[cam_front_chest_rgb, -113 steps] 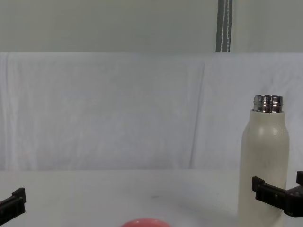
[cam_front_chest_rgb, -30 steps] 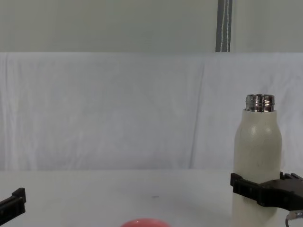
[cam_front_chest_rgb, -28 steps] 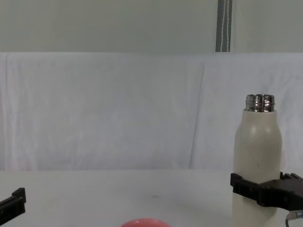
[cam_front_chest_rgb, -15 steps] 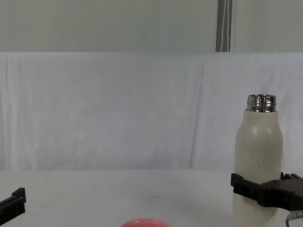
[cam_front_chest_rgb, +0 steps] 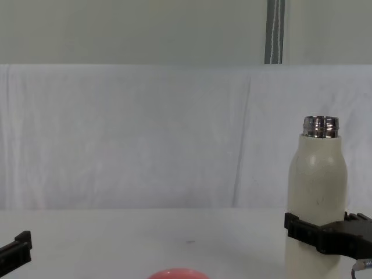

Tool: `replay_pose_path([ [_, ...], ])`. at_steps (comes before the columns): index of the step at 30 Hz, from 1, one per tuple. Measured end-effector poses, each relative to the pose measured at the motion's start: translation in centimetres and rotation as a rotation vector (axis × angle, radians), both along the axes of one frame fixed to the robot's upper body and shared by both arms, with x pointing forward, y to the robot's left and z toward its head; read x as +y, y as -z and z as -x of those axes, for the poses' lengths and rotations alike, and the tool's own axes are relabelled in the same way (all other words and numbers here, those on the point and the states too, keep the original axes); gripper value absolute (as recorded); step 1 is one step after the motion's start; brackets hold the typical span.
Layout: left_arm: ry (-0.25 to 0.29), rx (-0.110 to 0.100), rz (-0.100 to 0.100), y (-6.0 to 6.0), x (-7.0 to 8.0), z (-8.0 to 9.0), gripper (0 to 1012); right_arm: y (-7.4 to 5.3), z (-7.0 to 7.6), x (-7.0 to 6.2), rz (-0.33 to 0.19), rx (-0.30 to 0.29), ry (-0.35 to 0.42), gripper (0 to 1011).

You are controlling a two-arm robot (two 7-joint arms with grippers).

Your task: Grasp the thermos with one hand and pour water into the cup lid.

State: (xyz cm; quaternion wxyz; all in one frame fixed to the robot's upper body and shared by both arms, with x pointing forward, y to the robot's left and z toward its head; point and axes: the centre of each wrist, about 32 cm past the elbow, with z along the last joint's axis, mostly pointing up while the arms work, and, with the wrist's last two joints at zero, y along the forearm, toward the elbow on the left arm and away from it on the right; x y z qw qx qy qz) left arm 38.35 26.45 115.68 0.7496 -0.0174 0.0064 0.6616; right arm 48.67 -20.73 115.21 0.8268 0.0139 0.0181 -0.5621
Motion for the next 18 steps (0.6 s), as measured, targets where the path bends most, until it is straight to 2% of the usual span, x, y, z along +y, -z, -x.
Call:
replay_pose_path([
  [18,0.000,0.000,0.000,0.00,0.00,0.00,1001,-0.02,0.01,0.02,0.000,-0.001,-0.001,952],
])
